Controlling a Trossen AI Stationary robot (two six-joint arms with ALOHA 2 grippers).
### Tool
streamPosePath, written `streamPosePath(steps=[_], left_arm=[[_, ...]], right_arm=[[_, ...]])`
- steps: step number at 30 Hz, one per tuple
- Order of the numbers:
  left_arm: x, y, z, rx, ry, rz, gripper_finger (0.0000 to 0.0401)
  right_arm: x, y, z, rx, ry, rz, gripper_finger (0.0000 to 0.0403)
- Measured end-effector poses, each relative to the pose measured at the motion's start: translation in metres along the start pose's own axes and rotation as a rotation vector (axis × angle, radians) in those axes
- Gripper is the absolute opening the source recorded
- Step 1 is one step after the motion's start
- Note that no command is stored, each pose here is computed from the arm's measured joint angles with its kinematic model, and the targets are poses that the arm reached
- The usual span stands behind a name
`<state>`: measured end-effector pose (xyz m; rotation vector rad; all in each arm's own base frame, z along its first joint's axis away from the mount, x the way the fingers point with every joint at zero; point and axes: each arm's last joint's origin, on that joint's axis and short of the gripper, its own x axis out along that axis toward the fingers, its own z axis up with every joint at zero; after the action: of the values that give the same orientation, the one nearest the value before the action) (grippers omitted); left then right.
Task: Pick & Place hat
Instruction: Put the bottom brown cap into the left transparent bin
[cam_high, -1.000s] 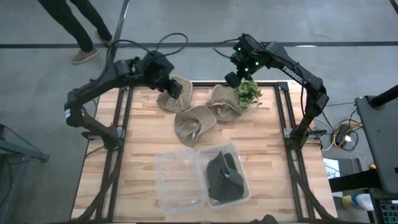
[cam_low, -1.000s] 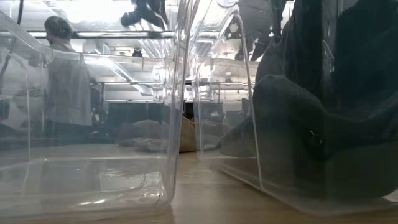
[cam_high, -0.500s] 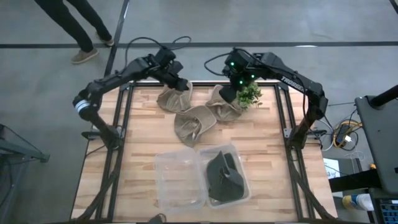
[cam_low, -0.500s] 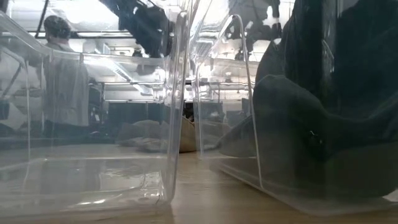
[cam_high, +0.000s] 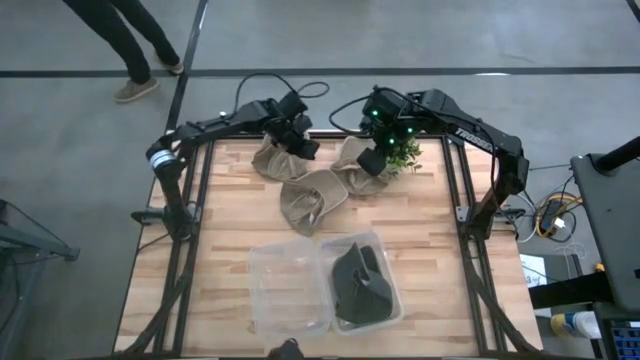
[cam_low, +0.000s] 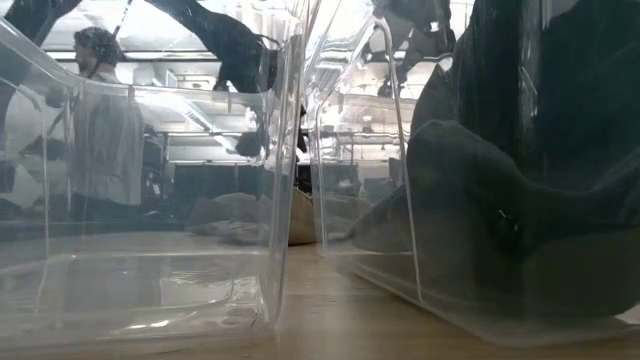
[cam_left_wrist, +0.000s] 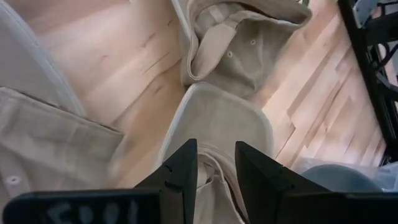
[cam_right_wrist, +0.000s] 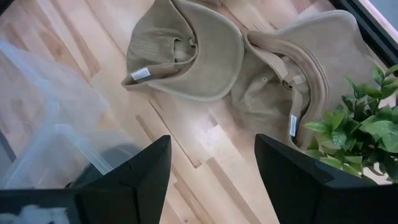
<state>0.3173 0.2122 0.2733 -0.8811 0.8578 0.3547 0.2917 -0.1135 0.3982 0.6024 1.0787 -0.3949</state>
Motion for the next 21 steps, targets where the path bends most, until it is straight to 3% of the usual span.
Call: streamPosePath(steps=[3, 8, 11, 17, 21], left_arm=[[0.011, -0.006, -0.004, 0.014, 0.027, 0.016, 0.0101], [0.019, -0.013, -0.01, 0.042, 0.003, 0.142, 0.0101], [0.019, -0.017, -0.01, 0.076, 0.003, 0.126, 0.0107], [0.023, -0.014, -0.013, 0.066, 0.039, 0.119, 0.0158], [0.025, -0.014, -0.013, 0.062, -0.004, 0.225, 0.0184]], right_arm=[[0.0, 0.0, 0.0, -0.002, -0.006, -0.018, 0.0224], [0.0, 0.0, 0.0, -0.018, -0.009, -0.021, 0.0224], [0.0, 0.0, 0.0, -0.025, -0.01, -0.02, 0.0224], [0.0, 0.0, 0.001, -0.029, -0.012, -0.02, 0.0224], [0.0, 0.0, 0.0, -0.03, -0.013, -0.019, 0.0224]])
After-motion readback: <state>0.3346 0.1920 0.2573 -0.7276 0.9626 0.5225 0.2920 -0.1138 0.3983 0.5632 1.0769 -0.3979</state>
